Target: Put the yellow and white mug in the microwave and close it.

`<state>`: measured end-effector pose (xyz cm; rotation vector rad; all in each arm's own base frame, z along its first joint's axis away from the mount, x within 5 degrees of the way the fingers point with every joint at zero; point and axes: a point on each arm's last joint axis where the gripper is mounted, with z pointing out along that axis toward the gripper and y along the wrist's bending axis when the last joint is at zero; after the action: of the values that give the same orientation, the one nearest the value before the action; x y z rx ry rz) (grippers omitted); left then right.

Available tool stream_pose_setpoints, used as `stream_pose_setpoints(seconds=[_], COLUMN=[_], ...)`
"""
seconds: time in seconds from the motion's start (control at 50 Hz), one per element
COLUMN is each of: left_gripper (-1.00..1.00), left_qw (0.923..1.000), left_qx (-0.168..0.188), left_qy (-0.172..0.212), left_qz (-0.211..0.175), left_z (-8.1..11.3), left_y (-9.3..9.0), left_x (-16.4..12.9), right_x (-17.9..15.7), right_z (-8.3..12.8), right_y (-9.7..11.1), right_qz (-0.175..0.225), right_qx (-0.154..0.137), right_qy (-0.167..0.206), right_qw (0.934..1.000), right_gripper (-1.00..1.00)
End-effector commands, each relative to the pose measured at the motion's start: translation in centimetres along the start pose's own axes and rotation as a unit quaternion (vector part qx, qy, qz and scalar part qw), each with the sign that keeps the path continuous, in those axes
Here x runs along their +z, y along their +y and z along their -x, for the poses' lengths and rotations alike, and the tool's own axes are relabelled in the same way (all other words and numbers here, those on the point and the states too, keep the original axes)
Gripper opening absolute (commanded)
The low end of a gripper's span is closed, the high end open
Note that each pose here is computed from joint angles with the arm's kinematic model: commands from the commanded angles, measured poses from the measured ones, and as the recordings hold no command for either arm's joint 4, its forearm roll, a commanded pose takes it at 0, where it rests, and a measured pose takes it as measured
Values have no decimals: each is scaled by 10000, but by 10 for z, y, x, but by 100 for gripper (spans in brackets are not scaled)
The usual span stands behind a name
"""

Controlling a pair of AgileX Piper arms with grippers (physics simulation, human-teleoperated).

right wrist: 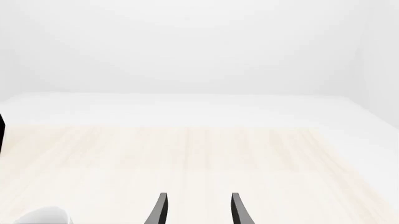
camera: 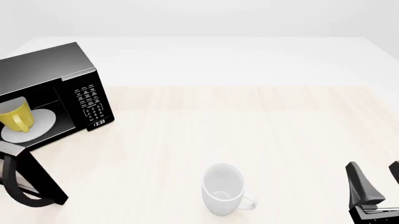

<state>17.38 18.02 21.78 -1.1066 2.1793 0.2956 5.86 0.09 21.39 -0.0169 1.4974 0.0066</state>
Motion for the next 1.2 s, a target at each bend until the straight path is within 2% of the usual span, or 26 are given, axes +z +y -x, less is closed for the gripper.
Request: stream_pose_setpoints(seconds=[0.02,0.06,0.32,0.36,0.38,1.2], left_gripper=[100,100,100,100,100,100], left_qw=[9996,9995,9986,9974,9978,9937], left_qx=[243,301,401,507,491,756], left_qy=[55,-54,-168,-415,-301,-570], left_qz=[-108,-125,-284,-309,-324,-605], left_z=[-4,-2,1,5,2,14], left_y=[-10,-10,-21,-21,-23,-44], left_x=[3,-1,-7,-16,-11,-6], right_x=[0,0,0,0,0,0], right_z=[0,0,0,0,0,0], right_y=[0,0,0,0,0,0], right_qz=[1,1,2,2,2,5], right_qx=[-1,-2,-1,-1,-1,-2], right_qy=[0,-1,0,0,0,5], right_qw=[10000,10000,10000,10000,10000,10000], right_gripper=[100,100,100,100,100,100])
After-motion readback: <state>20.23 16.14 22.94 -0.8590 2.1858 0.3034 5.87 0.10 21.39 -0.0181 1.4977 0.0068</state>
